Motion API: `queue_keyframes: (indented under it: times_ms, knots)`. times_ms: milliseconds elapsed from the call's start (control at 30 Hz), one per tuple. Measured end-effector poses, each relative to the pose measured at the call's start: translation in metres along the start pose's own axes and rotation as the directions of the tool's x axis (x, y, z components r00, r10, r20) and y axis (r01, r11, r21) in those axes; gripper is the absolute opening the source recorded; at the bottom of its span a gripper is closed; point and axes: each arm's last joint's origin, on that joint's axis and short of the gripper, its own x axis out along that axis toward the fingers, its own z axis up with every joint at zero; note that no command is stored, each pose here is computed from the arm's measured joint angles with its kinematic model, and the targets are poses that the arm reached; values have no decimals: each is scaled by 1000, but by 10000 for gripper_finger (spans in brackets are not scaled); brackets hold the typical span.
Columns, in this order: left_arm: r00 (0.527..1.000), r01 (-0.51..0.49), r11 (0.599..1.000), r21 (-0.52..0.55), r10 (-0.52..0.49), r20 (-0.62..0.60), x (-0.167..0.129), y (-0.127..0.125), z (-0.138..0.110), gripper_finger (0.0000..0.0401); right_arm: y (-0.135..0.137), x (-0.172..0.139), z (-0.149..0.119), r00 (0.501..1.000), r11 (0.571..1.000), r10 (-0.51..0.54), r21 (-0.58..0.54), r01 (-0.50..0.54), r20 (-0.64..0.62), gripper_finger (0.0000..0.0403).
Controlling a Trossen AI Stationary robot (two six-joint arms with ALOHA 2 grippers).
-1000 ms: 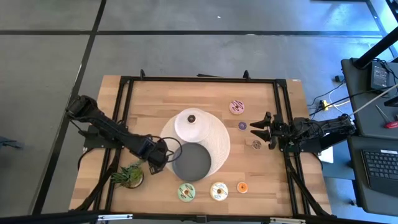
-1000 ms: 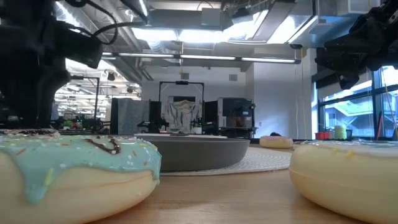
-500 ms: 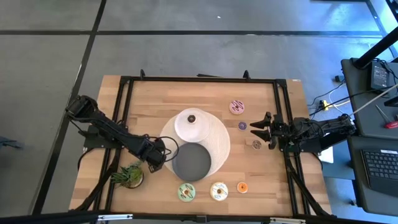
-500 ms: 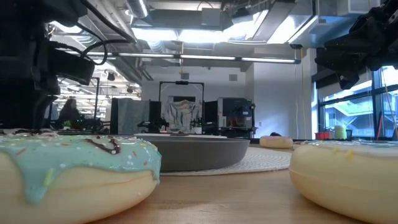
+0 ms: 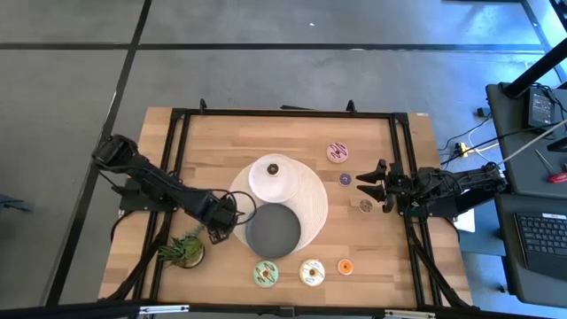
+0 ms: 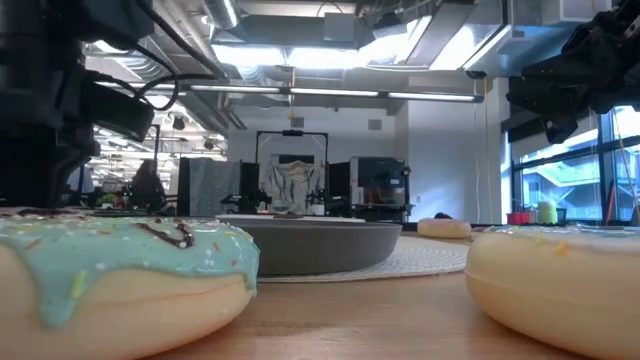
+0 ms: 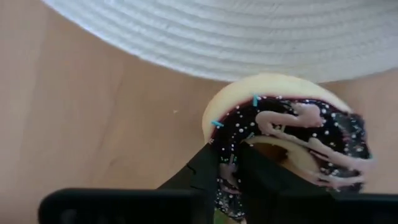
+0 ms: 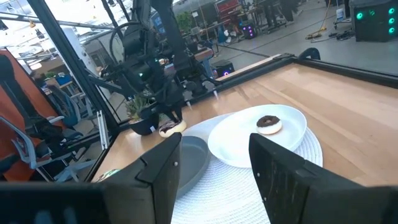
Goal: Pick & Place donuts
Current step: Put the large black donut on the black plate
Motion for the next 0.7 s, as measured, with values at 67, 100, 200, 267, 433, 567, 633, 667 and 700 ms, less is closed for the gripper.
queue_keyframes:
  times_ms: [67, 100, 200, 267, 433, 567, 633, 667, 700]
  knots:
    - [1000, 19, 1000, -13, -19, 15, -6, 6, 4, 35, 0, 0, 0, 1000, 1000, 0, 0, 0, 0, 188]
    - [999, 36, 999, -28, -35, 30, -10, 8, 6, 32, 0, 0, 0, 1000, 1000, 0, 0, 0, 0, 188]
    - [993, 87, 993, -77, -81, 81, -22, 18, 12, 26, 0, 0, 0, 1000, 1000, 0, 3, 0, 0, 188]
    - [986, 122, 987, -106, -108, 130, -30, 22, 18, 25, 0, 0, 0, 1000, 1000, 0, 2, 0, 0, 188]
    - [933, 206, 978, -23, -189, 307, -55, 17, 41, 24, 0, 0, 0, 1000, 1000, 0, 2, 0, 0, 188]
    - [890, 220, 971, 98, -241, 388, -67, 2, 62, 24, 0, 0, 0, 1000, 1000, 0, 2, 0, 0, 188]
    - [893, 172, 979, 112, -204, 401, -67, -5, 72, 24, 0, 0, 0, 1000, 1000, 0, 3, 0, 0, 188]
    - [896, 148, 982, 118, -184, 405, -67, -8, 77, 24, 0, 0, 0, 1000, 1000, 0, 3, 0, 0, 188]
    - [899, 133, 983, 124, -172, 403, -65, -11, 83, 24, 0, 0, 0, 1000, 1000, 0, 3, 0, 0, 188]
